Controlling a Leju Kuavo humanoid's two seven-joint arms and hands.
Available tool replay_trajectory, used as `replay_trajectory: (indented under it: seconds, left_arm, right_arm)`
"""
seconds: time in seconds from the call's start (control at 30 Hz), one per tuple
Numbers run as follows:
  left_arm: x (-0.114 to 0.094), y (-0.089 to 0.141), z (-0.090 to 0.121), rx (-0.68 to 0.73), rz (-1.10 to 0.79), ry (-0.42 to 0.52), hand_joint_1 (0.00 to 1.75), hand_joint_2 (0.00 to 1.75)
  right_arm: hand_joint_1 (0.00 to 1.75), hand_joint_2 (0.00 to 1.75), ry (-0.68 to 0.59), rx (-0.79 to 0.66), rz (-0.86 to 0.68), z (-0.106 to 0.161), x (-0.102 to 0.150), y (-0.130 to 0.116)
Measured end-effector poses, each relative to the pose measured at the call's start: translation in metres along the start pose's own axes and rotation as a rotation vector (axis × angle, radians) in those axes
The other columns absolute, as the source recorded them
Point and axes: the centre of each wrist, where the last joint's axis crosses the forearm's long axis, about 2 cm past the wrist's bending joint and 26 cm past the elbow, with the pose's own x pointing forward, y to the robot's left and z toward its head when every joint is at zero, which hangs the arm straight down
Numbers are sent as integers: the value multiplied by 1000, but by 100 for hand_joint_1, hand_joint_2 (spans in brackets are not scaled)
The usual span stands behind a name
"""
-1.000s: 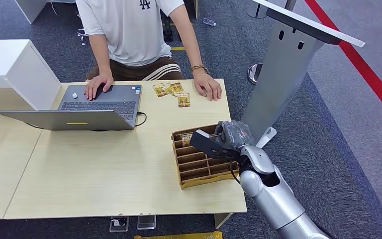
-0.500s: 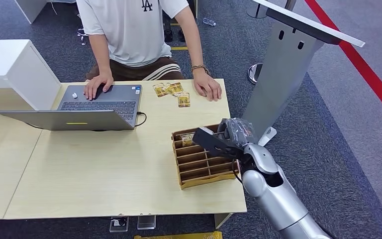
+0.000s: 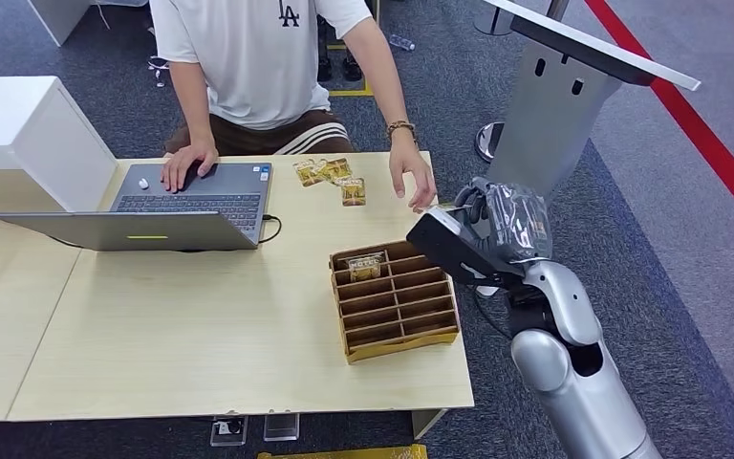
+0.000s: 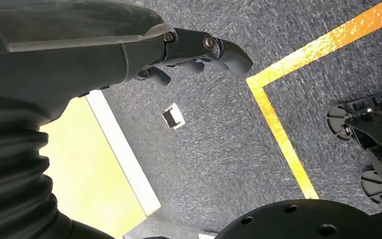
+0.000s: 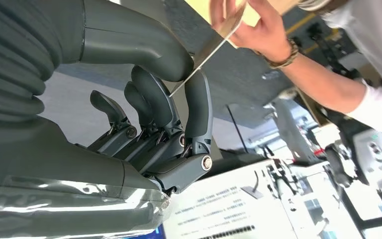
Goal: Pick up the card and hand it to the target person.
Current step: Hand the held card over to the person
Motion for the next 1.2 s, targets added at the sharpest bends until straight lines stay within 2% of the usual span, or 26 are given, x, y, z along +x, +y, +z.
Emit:
replay_trajectory:
  seconds: [0.3, 0.53, 0.63, 0.67, 0.77, 0.8, 0.9, 1.03, 1.2]
  left_arm:
    - [4, 1, 0, -6, -6, -7, 0, 175]
    - [6, 2, 1, -25, 10, -9, 0, 175]
    - [5, 1, 1, -37, 12, -6, 0, 175]
    - [5, 1, 1, -44, 11, -4, 0, 175]
    - [5, 1, 1, -58, 8, 3, 0, 175]
    - [4, 1, 1, -59, 8, 4, 0, 131]
    - [4, 1, 1, -50, 10, 4, 0, 0]
    - [4, 2, 1, -26, 13, 4, 0, 0]
    - [3, 1, 0, -7, 13, -4, 0, 0]
  right_arm:
    - [154, 175, -137, -87, -59, 2, 8, -5]
    - [154, 175, -154, -96, -81, 0, 10, 1]
    - [146, 175, -150, -86, -83, -1, 10, 4]
    - [119, 175, -148, -82, -84, -1, 10, 5]
    - [14, 175, -145, -70, -89, -2, 10, 8]
    - [3, 175, -144, -66, -92, -2, 10, 9]
    - [0, 175, -145, -33, -151, -2, 10, 11]
    - [0, 175, -164, 47, -359, -2, 7, 15]
    - [0, 175, -122, 104, -503, 4, -5, 23]
